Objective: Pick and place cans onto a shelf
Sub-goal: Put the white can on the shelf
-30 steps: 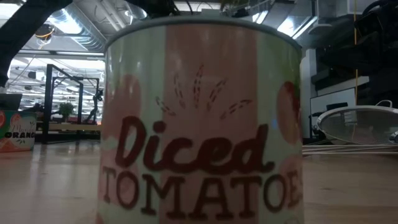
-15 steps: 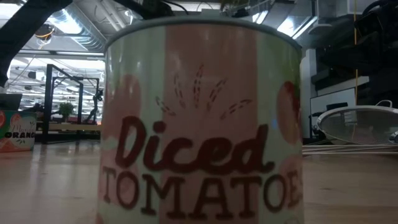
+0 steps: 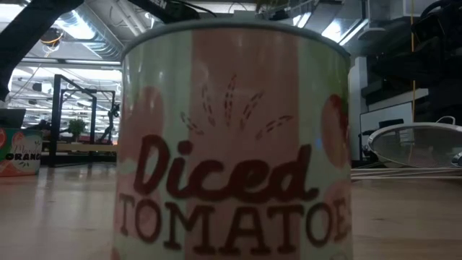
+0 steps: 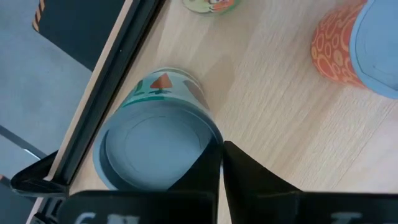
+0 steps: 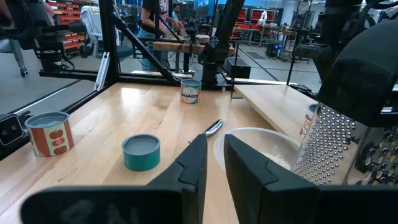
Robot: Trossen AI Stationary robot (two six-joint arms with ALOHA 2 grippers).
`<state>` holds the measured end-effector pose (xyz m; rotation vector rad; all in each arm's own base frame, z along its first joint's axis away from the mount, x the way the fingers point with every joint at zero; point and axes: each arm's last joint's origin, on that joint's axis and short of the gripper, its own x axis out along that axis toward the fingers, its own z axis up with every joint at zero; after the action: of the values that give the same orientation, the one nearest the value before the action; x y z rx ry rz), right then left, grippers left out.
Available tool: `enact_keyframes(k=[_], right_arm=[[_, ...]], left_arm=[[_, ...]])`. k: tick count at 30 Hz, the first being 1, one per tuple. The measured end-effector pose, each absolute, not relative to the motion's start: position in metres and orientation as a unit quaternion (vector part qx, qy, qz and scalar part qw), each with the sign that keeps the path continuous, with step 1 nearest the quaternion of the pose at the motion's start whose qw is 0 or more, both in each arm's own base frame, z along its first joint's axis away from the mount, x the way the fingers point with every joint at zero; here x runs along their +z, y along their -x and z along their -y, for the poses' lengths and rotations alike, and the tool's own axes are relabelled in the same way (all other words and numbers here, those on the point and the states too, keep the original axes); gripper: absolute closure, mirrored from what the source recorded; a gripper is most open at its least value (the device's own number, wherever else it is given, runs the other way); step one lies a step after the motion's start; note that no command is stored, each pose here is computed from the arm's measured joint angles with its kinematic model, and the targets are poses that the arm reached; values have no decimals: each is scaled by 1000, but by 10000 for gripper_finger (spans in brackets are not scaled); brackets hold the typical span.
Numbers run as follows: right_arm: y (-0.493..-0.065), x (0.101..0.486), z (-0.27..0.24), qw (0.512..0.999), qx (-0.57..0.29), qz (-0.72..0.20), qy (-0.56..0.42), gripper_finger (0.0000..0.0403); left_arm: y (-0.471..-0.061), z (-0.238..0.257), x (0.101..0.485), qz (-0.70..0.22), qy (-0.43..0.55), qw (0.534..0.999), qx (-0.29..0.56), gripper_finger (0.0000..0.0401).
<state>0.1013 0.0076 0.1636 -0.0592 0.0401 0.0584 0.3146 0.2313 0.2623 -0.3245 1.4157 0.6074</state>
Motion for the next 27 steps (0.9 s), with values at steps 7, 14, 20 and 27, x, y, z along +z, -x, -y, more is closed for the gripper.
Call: enact_keyframes(k=[7,14,20,27], right_arm=[[-101,164,-8,999,29,-20,30,342],[-101,164,-8,999,29,-20,30,342],[-101,164,-8,999,29,-20,30,342],[-101,164,-8,999,29,-20,30,342]], left_arm=[[-318,-231,263,-628,142,715,274,395],[-319,-230,262,-623,158,722,255,397],[-318,-230,262,-625,160,721,255,398],[-316,-228,262,-635,162,712,251,399]])
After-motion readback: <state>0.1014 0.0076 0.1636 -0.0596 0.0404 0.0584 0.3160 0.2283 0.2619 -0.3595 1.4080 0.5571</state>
